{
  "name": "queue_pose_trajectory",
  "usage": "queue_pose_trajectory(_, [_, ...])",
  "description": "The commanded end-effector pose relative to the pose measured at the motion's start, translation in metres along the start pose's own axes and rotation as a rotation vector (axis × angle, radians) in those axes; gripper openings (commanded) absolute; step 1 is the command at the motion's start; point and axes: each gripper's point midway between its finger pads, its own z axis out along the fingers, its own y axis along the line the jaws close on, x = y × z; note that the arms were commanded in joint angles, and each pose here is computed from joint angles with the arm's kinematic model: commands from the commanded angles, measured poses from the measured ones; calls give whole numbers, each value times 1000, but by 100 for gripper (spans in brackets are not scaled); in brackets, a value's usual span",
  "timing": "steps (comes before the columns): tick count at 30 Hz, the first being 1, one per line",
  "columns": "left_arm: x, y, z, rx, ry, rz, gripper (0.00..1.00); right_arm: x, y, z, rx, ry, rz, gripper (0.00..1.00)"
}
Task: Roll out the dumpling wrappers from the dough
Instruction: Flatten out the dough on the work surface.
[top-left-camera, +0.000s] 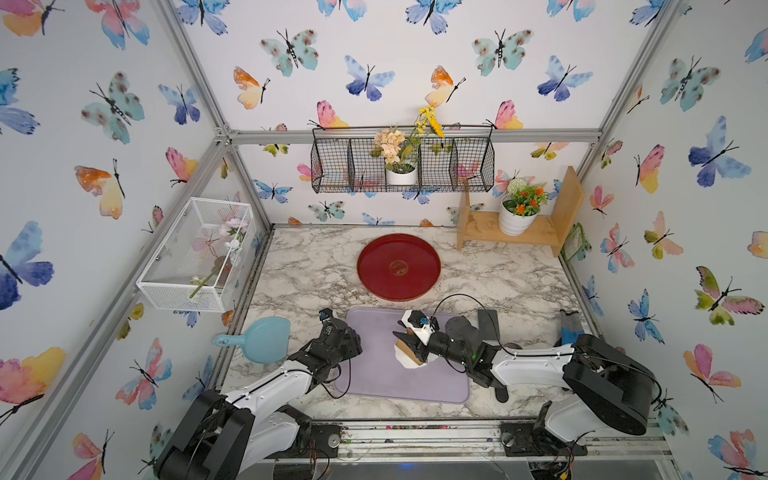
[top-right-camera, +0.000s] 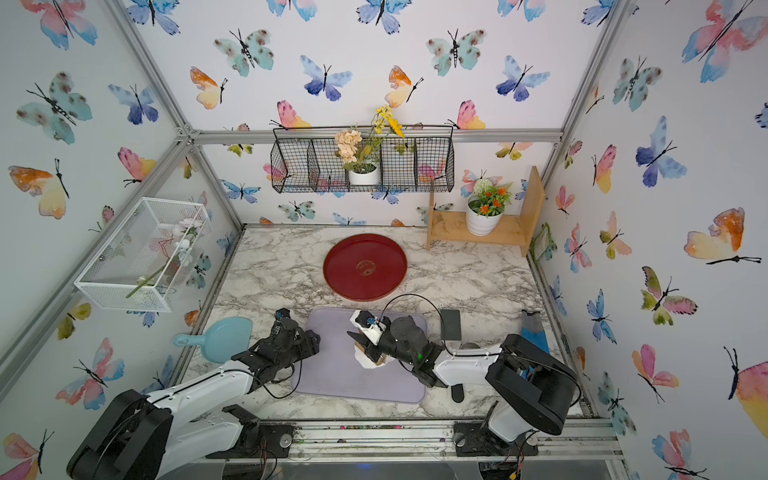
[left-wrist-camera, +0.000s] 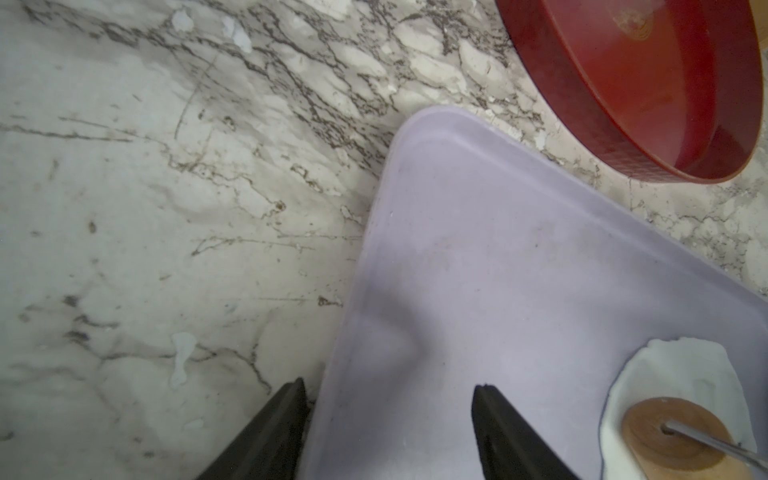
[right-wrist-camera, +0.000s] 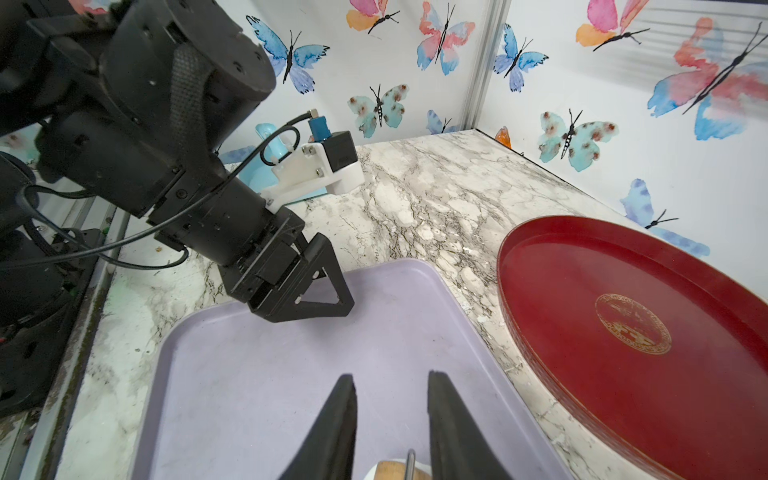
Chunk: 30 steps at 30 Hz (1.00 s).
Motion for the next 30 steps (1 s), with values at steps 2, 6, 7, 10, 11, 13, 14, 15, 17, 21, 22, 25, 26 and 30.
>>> queue_pose_trajectory(2, [16, 11, 1, -30, 60, -8, 70, 118, 50, -24, -160, 387, 167, 1])
queue_pose_trajectory(6, [15, 11, 1, -32, 59, -8, 70, 121, 54, -26, -166, 387, 171, 1])
queue_pose_trajectory(7, [15, 11, 1, -30, 59, -8, 70, 122, 56, -26, -172, 389, 168, 2])
queue_pose_trajectory(10, [15, 11, 1, -29, 59, -9, 70, 123, 62, -27, -189, 395, 162, 1])
queue_pose_trajectory(11, [15, 11, 1, -29, 60, -8, 70, 124, 63, -27, -192, 397, 160, 1])
queue_pose_trajectory(13, [15, 11, 1, -31, 60, -9, 70, 125, 65, -27, -191, 401, 157, 1])
queue_pose_trajectory(14, [16, 11, 1, -31, 61, -8, 70, 127, 65, -27, -190, 404, 156, 1])
queue_pose_trajectory(15, [16, 11, 1, -32, 62, -8, 70, 127, 66, -27, -190, 406, 154, 1])
queue_pose_trajectory(17, [16, 11, 1, -31, 63, -8, 70, 128, 67, -27, -191, 408, 152, 1])
queue_pose_trajectory(21, [15, 11, 1, -30, 61, -7, 70, 129, 69, -26, -195, 413, 151, 1])
queue_pose_trajectory(22, [16, 11, 1, -31, 63, -6, 70, 129, 70, -26, -198, 413, 150, 1])
queue_pose_trajectory(25, [14, 10, 1, -30, 60, -6, 70, 128, 73, -25, -204, 410, 150, 1])
queue_pose_trajectory(26, [14, 10, 1, -29, 59, -6, 70, 130, 74, -25, -207, 414, 150, 1])
queue_pose_trajectory(30, [15, 10, 1, -30, 62, -3, 70, 130, 76, -24, -211, 415, 147, 1])
